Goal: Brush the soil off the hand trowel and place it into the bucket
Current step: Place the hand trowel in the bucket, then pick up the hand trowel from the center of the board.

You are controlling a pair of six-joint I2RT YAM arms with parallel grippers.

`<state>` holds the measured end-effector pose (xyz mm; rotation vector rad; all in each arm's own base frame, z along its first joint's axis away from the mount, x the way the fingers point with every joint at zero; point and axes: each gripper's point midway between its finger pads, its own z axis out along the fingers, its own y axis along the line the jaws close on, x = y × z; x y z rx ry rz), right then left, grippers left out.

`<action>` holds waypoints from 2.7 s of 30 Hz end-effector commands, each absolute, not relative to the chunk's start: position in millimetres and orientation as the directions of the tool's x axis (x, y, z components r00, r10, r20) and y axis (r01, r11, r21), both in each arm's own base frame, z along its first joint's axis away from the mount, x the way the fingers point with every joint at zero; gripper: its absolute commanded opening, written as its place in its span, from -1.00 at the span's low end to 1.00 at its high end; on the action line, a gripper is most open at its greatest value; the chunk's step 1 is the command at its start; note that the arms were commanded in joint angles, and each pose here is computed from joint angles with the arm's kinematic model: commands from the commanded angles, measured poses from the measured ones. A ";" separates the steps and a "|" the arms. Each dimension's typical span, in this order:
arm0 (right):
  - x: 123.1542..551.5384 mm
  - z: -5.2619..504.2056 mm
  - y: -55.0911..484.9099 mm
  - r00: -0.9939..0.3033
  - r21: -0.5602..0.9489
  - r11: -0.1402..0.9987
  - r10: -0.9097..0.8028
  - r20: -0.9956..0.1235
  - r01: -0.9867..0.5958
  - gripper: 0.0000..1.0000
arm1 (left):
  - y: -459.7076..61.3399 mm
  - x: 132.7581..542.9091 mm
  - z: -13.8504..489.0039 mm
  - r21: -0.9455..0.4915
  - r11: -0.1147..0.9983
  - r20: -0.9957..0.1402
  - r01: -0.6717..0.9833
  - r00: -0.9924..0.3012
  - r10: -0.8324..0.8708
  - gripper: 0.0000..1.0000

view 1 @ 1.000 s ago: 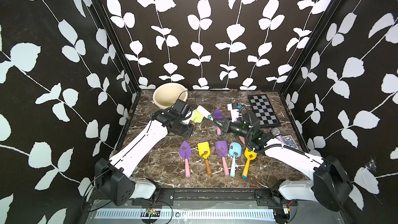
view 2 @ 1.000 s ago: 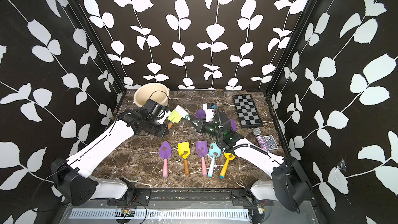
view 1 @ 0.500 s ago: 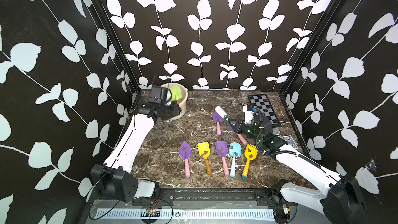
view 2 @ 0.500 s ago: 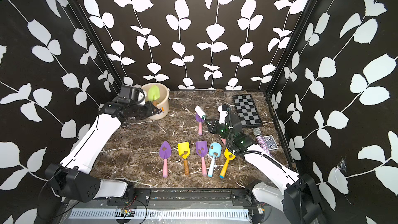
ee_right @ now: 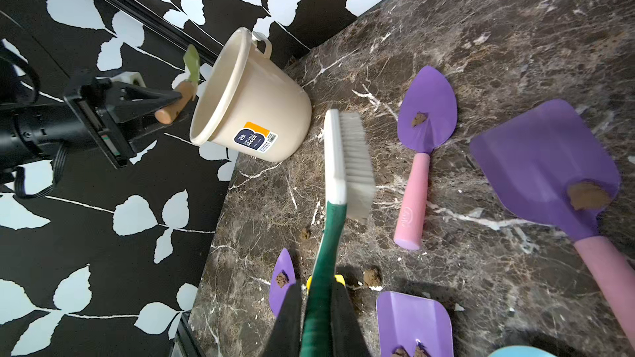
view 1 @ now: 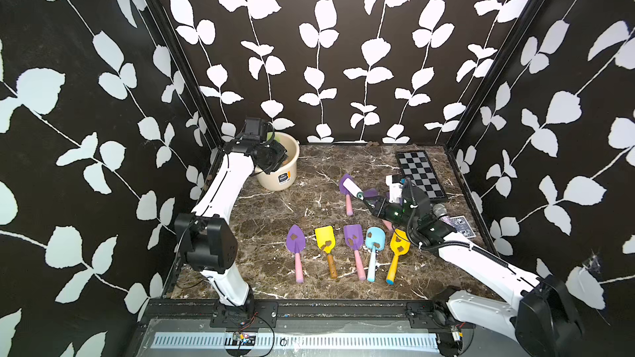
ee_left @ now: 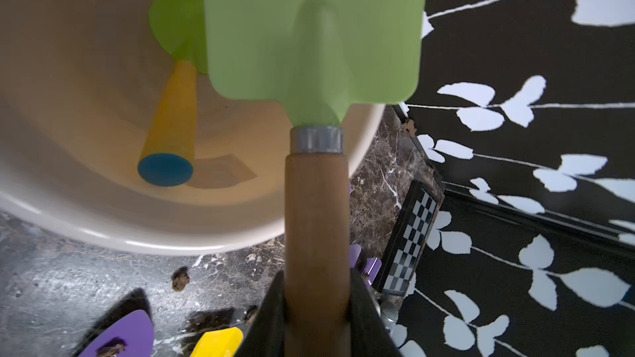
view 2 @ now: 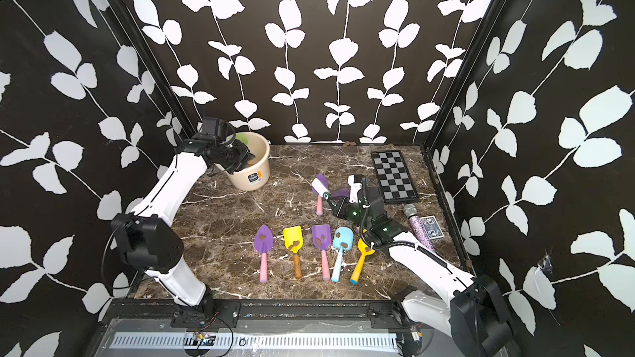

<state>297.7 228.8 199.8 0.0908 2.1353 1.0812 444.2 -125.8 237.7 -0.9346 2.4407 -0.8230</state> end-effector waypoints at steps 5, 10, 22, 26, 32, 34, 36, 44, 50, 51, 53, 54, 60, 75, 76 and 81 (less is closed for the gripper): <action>299.5 224.6 228.1 -0.687 0.724 0.624 0.390 -0.613 -0.292 -1.00 | -136.7 466.0 242.6 -0.703 0.414 0.042 -0.579 -0.615 -0.788 -1.00; 299.5 226.1 228.1 -0.686 0.721 0.627 0.386 -0.617 -0.295 -1.00 | -146.1 483.4 236.2 -0.729 0.339 0.125 -0.595 -0.603 -0.788 -0.88; 297.8 228.4 225.6 -0.678 0.710 0.637 0.381 -0.628 -0.300 -1.00 | -133.0 482.5 259.1 -0.762 0.419 -0.034 -0.494 -0.616 -0.787 0.15; 298.5 230.5 225.2 -0.674 0.710 0.638 0.384 -0.630 -0.300 -1.00 | -127.9 467.8 277.6 -0.760 0.506 -0.149 -0.409 -0.647 -0.748 0.11; 299.8 232.0 224.1 -0.669 0.705 0.643 0.386 -0.636 -0.299 -1.00 | -121.5 410.3 290.4 -0.644 0.712 -0.386 -0.280 -0.684 -0.618 0.04; 300.1 233.5 223.9 -0.665 0.702 0.645 0.385 -0.640 -0.302 -1.00 | -120.3 385.4 286.4 -0.595 0.762 -0.434 -0.256 -0.695 -0.573 -0.02; 300.3 233.8 224.0 -0.665 0.700 0.647 0.383 -0.641 -0.302 -1.00 | -123.2 361.5 280.1 -0.559 0.801 -0.472 -0.214 -0.712 -0.520 -0.08; 300.7 233.5 224.6 -0.669 0.701 0.648 0.381 -0.638 -0.299 -1.00 | -130.8 261.7 239.6 -0.373 0.919 -0.502 -0.126 -0.806 -0.314 -0.13; 299.8 234.4 226.4 -0.676 0.710 0.637 0.383 -0.629 -0.299 -1.00 | -154.3 191.9 184.8 -0.331 0.938 -0.387 -0.107 -0.891 -0.238 -0.12; 300.3 234.2 226.1 -0.676 0.712 0.636 0.387 -0.627 -0.297 -1.00 | -160.1 181.7 170.1 -0.345 0.932 -0.356 -0.113 -0.902 -0.242 -0.13; 300.2 233.4 226.9 -0.679 0.717 0.632 0.390 -0.622 -0.293 -1.00 | -171.5 164.8 144.0 -0.364 0.923 -0.308 -0.129 -0.918 -0.249 -0.12; 300.1 233.0 227.4 -0.682 0.719 0.631 0.390 -0.619 -0.292 -1.00 | -176.4 156.8 131.0 -0.363 0.922 -0.289 -0.133 -0.925 -0.248 -0.12; 297.8 231.9 227.5 -0.687 0.712 0.636 0.375 -0.622 -0.297 -1.00 | -190.1 126.1 76.5 -0.285 0.951 -0.235 -0.121 -0.953 -0.192 -0.07; 295.7 234.3 223.1 -0.680 0.706 0.646 0.379 -0.628 -0.292 -1.00 | -162.3 119.4 25.7 -0.083 0.986 -0.252 -0.142 -0.955 -0.159 0.07; 295.6 235.2 223.5 -0.680 0.706 0.645 0.378 -0.628 -0.293 -1.00 | -162.5 118.7 22.9 -0.080 0.987 -0.249 -0.139 -0.956 -0.155 0.07; 296.4 237.0 223.5 -0.679 0.705 0.645 0.379 -0.629 -0.294 -1.00 | -167.4 117.7 16.6 -0.077 0.989 -0.231 -0.126 -0.963 -0.141 -0.11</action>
